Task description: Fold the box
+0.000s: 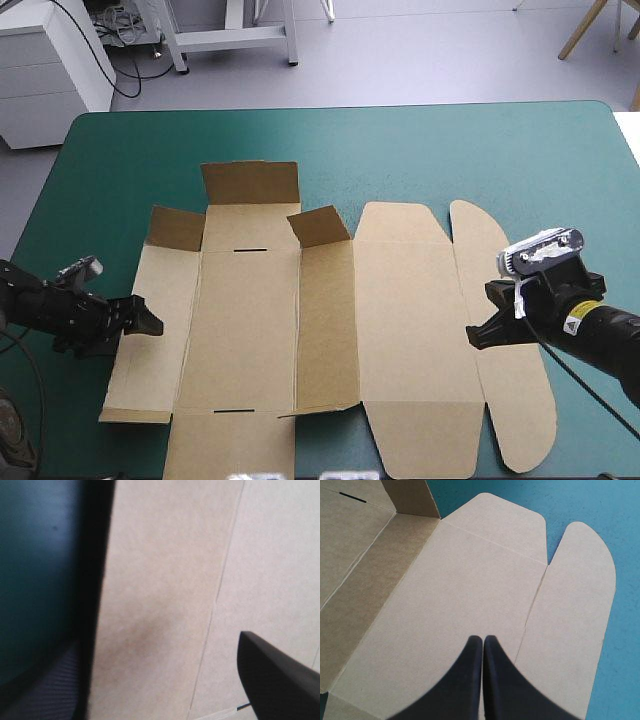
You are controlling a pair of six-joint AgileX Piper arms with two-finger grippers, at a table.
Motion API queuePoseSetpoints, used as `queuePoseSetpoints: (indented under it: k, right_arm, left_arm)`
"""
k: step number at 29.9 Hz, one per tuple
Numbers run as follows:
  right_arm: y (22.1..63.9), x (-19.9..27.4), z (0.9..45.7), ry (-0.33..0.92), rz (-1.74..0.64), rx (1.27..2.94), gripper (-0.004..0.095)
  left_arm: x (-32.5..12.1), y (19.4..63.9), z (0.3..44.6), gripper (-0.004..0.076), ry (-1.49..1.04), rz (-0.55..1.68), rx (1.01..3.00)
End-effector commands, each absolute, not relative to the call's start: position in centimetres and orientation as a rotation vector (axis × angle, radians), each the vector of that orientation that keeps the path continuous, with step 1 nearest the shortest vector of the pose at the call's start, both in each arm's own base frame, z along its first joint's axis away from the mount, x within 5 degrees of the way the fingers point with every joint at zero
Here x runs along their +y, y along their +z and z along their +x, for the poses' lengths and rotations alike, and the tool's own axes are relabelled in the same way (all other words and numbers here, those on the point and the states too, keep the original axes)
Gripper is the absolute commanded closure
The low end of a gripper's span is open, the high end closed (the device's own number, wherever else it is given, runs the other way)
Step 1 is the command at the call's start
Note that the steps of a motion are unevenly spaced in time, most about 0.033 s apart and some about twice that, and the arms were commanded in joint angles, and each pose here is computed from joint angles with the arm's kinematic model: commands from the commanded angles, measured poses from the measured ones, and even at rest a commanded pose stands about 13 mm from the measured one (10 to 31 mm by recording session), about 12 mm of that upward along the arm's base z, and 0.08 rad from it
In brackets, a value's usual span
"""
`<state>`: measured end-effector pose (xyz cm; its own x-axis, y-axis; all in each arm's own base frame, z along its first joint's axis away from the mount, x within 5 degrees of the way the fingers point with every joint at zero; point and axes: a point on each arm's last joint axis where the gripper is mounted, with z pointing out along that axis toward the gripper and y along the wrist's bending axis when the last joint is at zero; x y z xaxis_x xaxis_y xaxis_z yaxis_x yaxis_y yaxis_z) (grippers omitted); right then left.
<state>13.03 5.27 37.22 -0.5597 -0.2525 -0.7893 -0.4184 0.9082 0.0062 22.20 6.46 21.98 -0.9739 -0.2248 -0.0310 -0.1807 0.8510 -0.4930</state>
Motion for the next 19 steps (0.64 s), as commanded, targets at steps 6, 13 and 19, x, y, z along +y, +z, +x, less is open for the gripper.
queuePoseSetpoints:
  k: [6,13,19]
  right_arm:
    - [38.7,5.2,13.1,0.245,-0.449,2.096,0.0922]
    - [38.8,5.2,13.2,0.246,-0.446,2.087,0.0922]
    - [38.8,5.2,13.2,0.243,-0.45,2.085,0.0922]
  left_arm:
    - [2.7,23.1,21.9,0.0184,-0.957,-0.152,2.952]
    - [1.9,24.1,22.0,0.021,-1.023,-0.165,2.873]
    - [1.8,24.0,22.1,0.0243,-1.012,-0.155,2.879]
